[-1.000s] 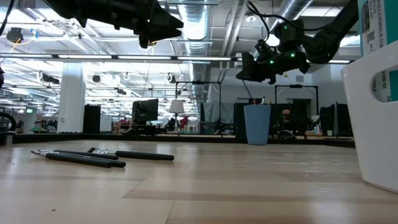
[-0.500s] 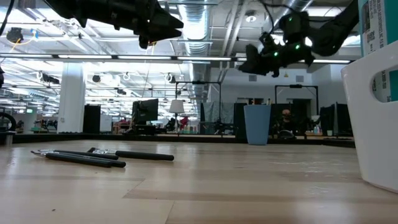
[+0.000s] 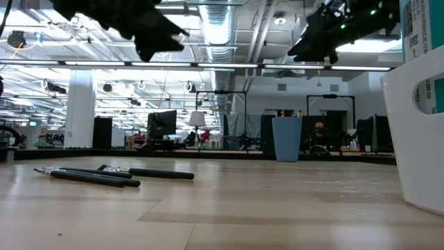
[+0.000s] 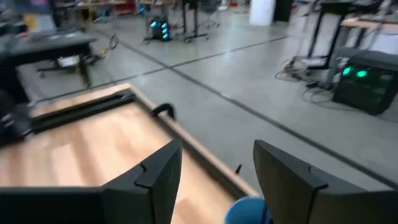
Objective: Pick & Place Paint Supplies
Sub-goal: Put the silver paintbrush into the blue cup
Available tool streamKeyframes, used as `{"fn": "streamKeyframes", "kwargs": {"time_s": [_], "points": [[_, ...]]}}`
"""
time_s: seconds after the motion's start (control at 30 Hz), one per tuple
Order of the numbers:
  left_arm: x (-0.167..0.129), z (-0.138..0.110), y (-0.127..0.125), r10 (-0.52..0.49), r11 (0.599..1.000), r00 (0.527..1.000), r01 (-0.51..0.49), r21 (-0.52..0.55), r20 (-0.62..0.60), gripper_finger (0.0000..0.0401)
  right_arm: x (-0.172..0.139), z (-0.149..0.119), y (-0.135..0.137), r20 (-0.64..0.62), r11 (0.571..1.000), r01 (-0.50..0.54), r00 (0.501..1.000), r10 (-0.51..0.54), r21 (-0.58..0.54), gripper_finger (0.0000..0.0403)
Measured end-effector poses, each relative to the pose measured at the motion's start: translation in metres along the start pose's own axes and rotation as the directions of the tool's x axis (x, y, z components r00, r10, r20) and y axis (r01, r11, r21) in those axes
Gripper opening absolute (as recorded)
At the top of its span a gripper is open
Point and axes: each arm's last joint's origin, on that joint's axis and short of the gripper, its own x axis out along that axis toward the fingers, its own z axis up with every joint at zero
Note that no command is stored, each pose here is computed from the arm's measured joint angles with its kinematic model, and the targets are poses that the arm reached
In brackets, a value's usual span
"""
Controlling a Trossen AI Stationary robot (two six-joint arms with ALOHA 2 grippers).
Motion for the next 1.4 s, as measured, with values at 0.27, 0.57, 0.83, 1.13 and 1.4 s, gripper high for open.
{"fn": "streamKeyframes", "kwargs": {"time_s": [0.27, 0.57, 0.83, 1.13, 1.4], "points": [[0.002, -0.013, -0.009, -0.044, 0.999, 0.991, 0.043, -0.009, -0.125, 0.0226, -0.014, -0.008, 0.025, -0.105, 0.992, -0.125, 0.987, 0.122, -0.021, 0.0178], [-0.006, -0.050, -0.040, -0.140, 0.989, 0.921, 0.144, -0.015, -0.364, 0.0239, -0.014, -0.020, 0.059, -0.186, 0.964, -0.263, 0.947, 0.263, 0.024, 0.0167], [-0.011, -0.094, -0.045, -0.095, 0.989, 0.889, 0.137, 0.063, -0.449, 0.0237, -0.004, -0.039, 0.087, -0.294, 0.940, -0.309, 0.893, 0.340, 0.147, 0.0155], [-0.007, -0.117, -0.038, -0.078, 0.988, 0.943, 0.116, 0.100, -0.324, 0.0237, -0.005, -0.049, 0.110, -0.330, 0.910, -0.345, 0.852, 0.407, 0.232, 0.0138], [0.007, -0.130, -0.036, -0.072, 0.987, 0.957, 0.110, 0.121, -0.282, 0.0237, -0.008, -0.046, 0.117, -0.293, 0.911, -0.338, 0.869, 0.399, 0.236, 0.0123]]}}
